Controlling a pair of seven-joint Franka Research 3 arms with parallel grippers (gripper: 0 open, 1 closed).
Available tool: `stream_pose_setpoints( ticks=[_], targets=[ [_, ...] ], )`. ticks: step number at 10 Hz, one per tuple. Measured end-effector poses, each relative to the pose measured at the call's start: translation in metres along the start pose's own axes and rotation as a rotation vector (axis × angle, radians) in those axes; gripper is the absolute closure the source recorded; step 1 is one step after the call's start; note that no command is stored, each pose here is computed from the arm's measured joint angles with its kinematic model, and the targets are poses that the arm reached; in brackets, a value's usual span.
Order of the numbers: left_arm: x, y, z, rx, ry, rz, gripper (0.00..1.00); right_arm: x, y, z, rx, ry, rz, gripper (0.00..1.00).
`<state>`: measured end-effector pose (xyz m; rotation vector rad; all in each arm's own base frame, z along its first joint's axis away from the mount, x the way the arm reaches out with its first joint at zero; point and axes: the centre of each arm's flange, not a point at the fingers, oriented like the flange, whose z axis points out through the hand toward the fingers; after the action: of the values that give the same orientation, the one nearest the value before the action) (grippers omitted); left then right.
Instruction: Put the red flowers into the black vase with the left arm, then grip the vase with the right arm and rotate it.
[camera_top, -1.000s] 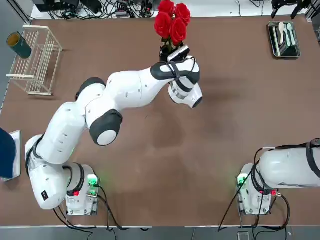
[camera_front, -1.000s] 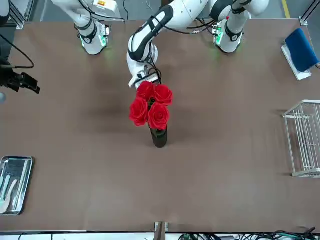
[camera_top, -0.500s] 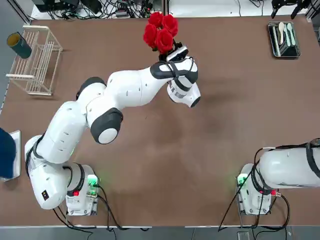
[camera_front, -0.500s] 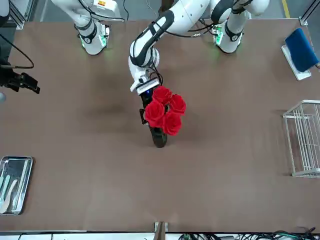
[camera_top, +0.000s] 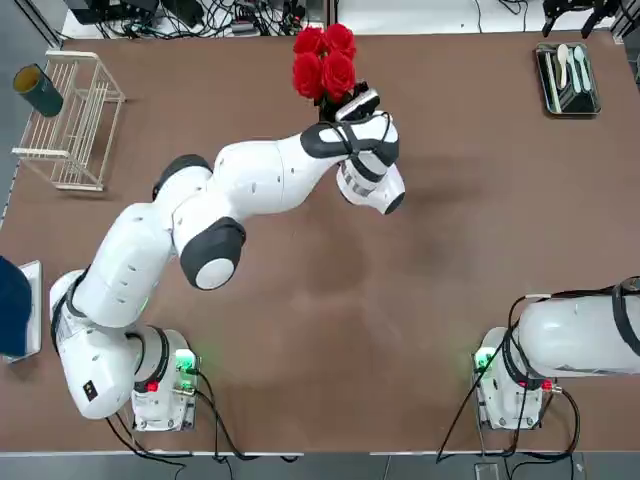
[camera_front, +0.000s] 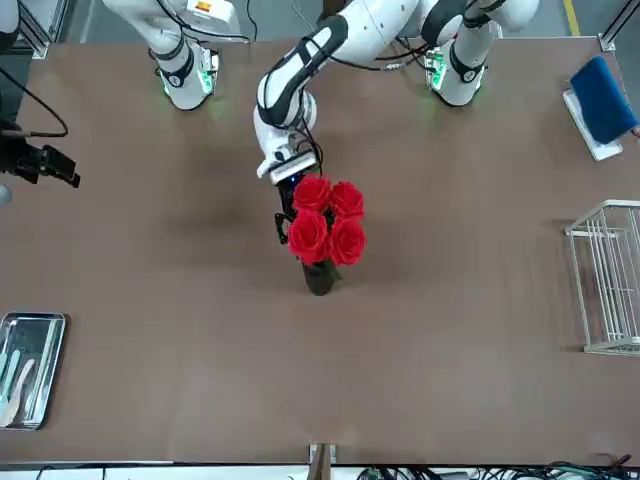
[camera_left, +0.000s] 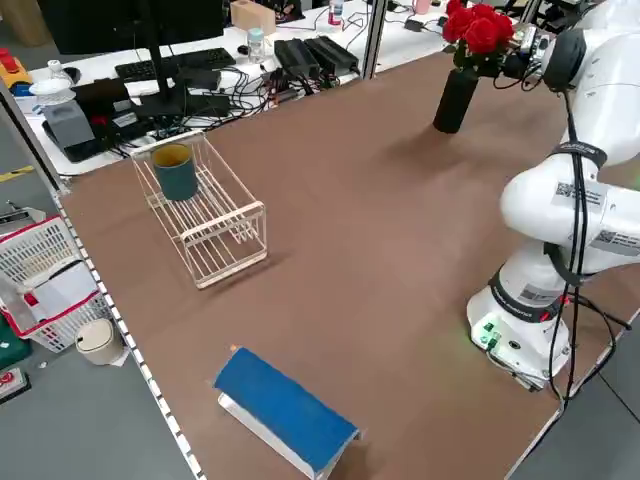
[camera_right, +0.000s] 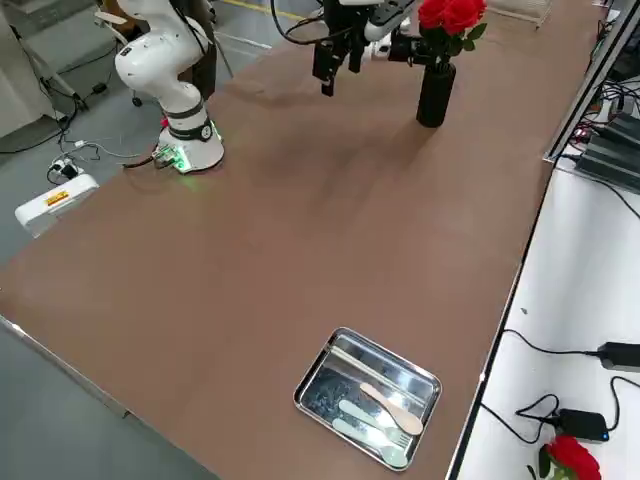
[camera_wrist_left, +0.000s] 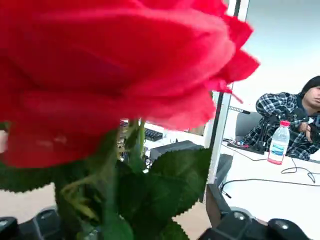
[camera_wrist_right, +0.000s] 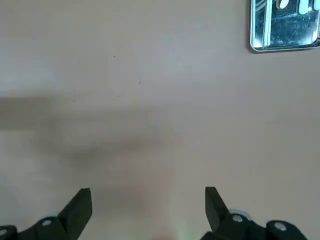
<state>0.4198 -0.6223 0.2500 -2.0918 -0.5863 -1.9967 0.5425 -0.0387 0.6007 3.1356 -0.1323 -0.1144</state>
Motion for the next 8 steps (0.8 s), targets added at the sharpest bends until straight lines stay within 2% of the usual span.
stream_pose_setpoints(
  ticks=[3,5,8],
  targets=[
    [-0.001,0.000,-0.008,-0.001,0.005,0.003,0.00,0.000,-0.021,-0.002,0.002,0.009,0.016,0.00],
    [-0.002,-0.001,-0.012,0.004,0.005,0.005,0.00,0.000,-0.032,-0.003,0.031,0.017,0.011,0.00],
    [-0.005,0.000,-0.038,-0.011,-0.011,0.009,0.00,0.001,-0.034,-0.004,0.048,0.027,0.010,0.00]
  ],
)
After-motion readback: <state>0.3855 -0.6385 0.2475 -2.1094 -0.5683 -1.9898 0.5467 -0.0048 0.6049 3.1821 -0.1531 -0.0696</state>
